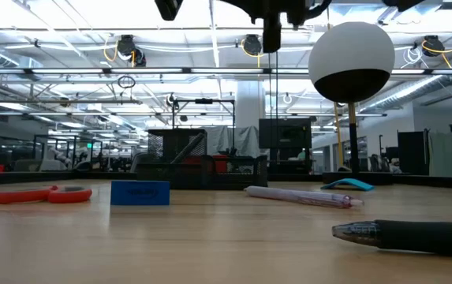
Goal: Pick and place office supplies into organizer
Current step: Put the blue marker pen into the desk organizer
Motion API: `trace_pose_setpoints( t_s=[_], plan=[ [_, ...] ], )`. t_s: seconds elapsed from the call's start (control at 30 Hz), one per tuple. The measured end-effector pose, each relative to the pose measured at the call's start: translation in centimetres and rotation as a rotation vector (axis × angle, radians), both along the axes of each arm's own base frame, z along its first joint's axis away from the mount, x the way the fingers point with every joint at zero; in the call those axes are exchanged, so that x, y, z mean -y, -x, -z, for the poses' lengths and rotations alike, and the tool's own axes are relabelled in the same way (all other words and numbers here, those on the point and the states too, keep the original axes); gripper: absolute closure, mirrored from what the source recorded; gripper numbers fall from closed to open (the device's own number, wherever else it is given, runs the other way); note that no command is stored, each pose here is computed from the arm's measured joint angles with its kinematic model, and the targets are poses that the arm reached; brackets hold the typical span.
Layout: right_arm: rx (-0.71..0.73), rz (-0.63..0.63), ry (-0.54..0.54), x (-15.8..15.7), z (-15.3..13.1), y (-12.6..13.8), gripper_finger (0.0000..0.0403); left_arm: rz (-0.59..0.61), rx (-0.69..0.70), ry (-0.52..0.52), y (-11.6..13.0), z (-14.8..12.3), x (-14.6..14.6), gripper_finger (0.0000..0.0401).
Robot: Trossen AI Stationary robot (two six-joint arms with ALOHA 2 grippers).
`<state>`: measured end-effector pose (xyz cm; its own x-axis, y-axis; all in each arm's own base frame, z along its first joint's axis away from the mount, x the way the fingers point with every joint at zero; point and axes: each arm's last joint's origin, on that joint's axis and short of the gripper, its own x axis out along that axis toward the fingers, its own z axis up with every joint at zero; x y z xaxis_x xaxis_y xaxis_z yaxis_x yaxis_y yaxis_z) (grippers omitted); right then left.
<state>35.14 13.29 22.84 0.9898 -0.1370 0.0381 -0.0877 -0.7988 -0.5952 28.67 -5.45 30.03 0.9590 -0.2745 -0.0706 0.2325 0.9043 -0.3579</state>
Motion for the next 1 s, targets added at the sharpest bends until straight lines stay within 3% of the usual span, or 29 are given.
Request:
trace_pose_setpoints(
  t_s=[0.2,0.4,0.53,0.7,0.87,1.0],
  plan=[
    [-0.003,-0.009,-0.045,1.0,0.1,-0.4,0.0253,0.003,-0.006,-0.012,-1.1,1.1,0.1,0.0363],
    [0.002,0.033,-0.143,0.7,0.2,-0.2,0.0369,-0.002,-0.012,0.02,-1.3,1.2,-0.5,0.0363],
    [0.013,0.037,-0.187,0.2,0.1,0.0,0.0369,-0.008,-0.007,0.026,-1.4,1.2,-1.1,0.0356],
    [0.106,0.067,-0.388,-0.5,-0.5,0.4,0.0373,-0.03,0.02,-0.07,-1.3,0.9,-1.9,0.0251],
    [0.199,0.129,-0.608,-0.7,-1.0,0.9,0.0373,-0.07,0.092,-0.145,0.4,-1.2,-2.8,0.0151],
    [0.318,0.14,-0.908,0.1,-2.4,1.3,0.0373,-0.171,0.104,-0.238,2.5,-2.8,-3.1,0.0109]
  ],
)
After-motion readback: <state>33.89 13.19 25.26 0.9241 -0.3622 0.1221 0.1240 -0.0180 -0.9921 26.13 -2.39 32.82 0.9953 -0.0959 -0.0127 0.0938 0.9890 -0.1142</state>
